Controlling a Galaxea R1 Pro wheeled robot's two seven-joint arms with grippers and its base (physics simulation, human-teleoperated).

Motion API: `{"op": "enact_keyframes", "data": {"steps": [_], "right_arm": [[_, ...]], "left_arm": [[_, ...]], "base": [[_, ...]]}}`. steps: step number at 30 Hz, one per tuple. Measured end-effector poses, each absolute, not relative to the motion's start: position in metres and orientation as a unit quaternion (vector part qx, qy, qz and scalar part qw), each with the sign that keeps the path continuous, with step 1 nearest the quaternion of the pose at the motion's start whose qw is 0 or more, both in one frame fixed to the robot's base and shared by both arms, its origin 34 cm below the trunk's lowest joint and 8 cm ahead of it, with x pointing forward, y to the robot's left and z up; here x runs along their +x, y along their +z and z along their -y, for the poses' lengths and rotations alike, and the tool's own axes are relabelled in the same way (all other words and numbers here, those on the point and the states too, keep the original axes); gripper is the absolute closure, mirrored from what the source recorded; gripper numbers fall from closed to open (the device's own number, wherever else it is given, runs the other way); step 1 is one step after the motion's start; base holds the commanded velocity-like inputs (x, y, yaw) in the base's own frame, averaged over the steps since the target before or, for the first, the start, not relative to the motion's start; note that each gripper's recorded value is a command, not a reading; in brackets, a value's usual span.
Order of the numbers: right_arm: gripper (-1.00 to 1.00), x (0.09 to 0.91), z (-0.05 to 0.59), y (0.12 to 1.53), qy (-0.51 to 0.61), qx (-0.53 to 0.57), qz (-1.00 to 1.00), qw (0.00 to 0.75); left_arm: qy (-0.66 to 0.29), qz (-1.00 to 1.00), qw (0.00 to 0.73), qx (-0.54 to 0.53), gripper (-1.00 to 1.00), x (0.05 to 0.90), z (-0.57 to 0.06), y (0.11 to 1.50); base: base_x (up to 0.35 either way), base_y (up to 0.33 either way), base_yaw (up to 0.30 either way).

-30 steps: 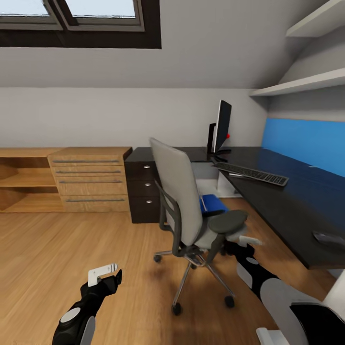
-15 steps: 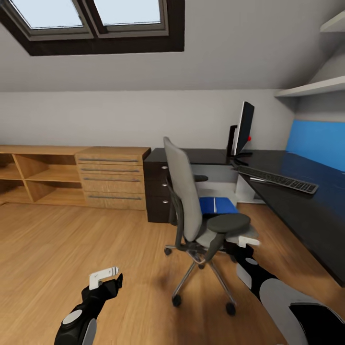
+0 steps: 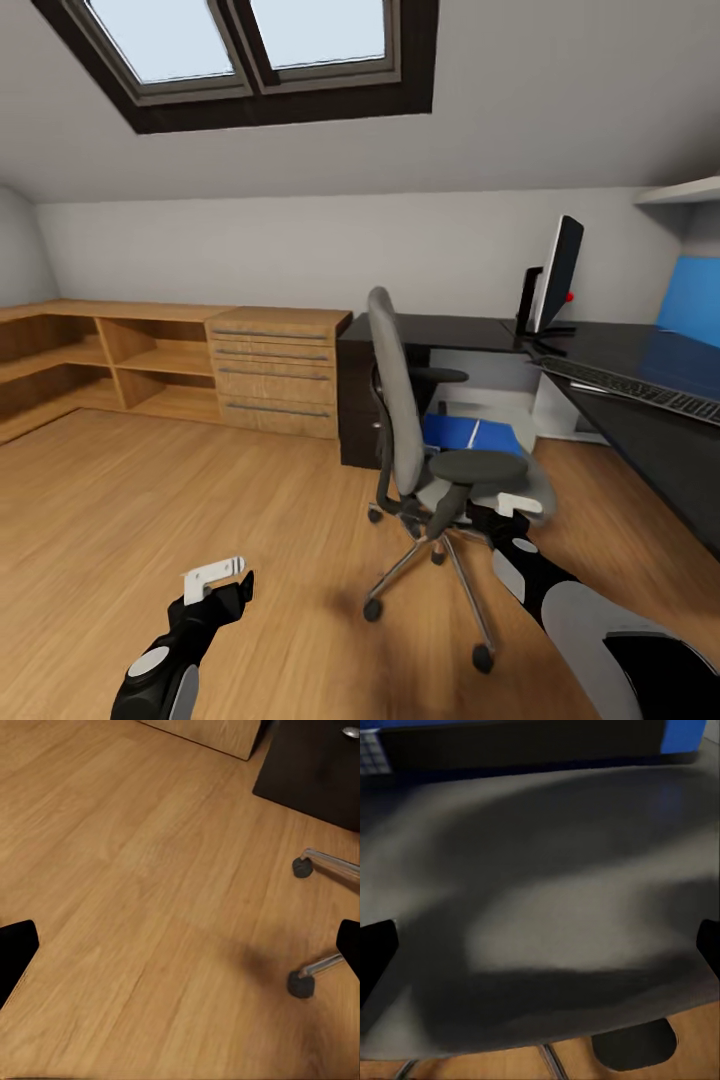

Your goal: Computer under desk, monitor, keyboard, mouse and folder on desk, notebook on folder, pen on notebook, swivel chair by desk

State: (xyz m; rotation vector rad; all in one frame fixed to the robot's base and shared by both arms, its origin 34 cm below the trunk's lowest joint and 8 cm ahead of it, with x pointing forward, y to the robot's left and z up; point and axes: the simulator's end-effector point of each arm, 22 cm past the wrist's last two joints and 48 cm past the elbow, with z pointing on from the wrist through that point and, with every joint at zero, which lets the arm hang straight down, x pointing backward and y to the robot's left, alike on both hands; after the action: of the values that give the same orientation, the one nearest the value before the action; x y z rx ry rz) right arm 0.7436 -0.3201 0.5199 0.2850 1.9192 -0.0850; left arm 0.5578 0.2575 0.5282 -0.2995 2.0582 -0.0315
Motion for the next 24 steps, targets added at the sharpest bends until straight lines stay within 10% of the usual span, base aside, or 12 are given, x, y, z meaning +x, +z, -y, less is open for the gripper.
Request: {"op": "enact_keyframes", "data": {"steps": [10,24], "right_arm": [[-1.00,0.7442,0.3207,0.5236,-0.036,0.123,-0.814,0.567],[-1.00,0.7447,0.3225,0.5274,-0.036,0.125,-0.812,0.570]], "left_arm": [[-0.013,-0.852,0.508,-0.124,-1.00,0.5580,-0.2572,0.5300],[-0.009,-0.851,0.509,-0.128,-1.00,0.5574,-0.2641,0.5312]], "base": [[0.000,0.000,0.090],[0.000,0.000,-0.225]]}}
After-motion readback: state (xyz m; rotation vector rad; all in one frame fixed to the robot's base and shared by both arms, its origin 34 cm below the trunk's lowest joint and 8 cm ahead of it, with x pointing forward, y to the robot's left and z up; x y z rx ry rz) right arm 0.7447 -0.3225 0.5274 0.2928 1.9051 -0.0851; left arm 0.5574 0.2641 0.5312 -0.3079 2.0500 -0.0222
